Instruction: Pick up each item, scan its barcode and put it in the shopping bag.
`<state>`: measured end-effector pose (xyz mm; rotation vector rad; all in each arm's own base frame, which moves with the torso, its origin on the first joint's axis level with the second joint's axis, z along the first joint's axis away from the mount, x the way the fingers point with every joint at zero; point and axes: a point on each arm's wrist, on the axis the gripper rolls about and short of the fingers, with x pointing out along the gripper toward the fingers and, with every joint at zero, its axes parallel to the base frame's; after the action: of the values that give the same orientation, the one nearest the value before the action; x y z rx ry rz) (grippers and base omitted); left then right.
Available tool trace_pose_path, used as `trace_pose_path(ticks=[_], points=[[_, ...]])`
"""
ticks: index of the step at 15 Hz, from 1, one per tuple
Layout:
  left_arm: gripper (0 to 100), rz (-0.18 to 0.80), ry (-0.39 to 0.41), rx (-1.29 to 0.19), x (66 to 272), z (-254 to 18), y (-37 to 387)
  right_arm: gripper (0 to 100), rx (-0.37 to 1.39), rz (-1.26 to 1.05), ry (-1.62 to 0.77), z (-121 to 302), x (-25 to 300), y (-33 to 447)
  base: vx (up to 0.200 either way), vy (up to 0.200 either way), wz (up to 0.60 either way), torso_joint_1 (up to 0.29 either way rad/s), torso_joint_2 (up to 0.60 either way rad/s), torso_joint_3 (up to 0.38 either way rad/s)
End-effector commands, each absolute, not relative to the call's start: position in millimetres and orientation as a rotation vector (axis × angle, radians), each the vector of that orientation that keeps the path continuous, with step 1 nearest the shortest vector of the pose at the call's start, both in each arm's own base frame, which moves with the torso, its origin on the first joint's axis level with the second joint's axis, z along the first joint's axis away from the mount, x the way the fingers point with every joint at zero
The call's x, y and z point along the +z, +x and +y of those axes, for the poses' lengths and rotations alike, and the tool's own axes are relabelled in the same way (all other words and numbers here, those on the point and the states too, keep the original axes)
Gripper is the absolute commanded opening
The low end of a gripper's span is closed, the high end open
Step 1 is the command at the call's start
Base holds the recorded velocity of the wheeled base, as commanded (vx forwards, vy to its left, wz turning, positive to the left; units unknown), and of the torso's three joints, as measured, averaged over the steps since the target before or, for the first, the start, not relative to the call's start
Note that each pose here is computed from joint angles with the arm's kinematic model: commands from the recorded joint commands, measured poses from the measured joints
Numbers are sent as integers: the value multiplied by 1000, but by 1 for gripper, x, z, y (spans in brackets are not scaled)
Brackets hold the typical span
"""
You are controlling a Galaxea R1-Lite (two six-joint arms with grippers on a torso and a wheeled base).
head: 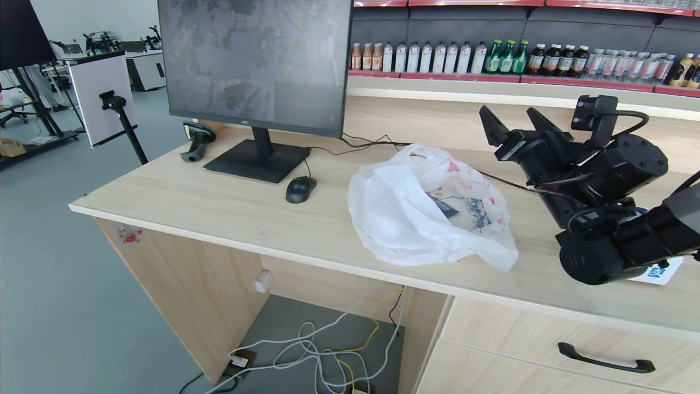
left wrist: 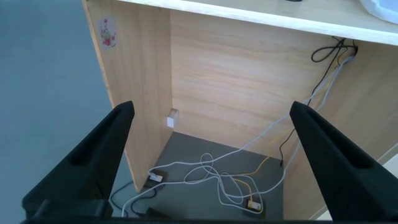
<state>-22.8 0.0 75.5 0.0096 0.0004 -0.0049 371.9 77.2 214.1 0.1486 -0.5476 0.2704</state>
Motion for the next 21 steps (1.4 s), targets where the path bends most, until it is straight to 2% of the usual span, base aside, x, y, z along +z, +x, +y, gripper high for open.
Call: trace_pose_path(ticks=[1, 5, 15, 17, 21], points=[[100, 0, 9, -5, 75, 0, -23, 100, 347, -602, 123, 103, 242, 332, 0, 0, 0, 0, 0, 0], [100, 0, 11, -5, 75, 0, -23, 100, 386, -529, 74, 112, 228, 303, 0, 0, 0, 0, 0, 0], [100, 0, 2, -3, 75, 0, -23, 100, 412, -543, 83, 111, 237, 278, 0, 0, -600, 1, 3, 0], [100, 0, 0, -3, 75, 0, -23, 100, 427, -547, 93, 112, 241, 267, 0, -200, -300, -5, 0, -2], [100, 0, -5, -3, 75, 0, -23, 100, 428, -461, 75, 109, 219, 263, 0, -200, 0, 4, 4, -2]])
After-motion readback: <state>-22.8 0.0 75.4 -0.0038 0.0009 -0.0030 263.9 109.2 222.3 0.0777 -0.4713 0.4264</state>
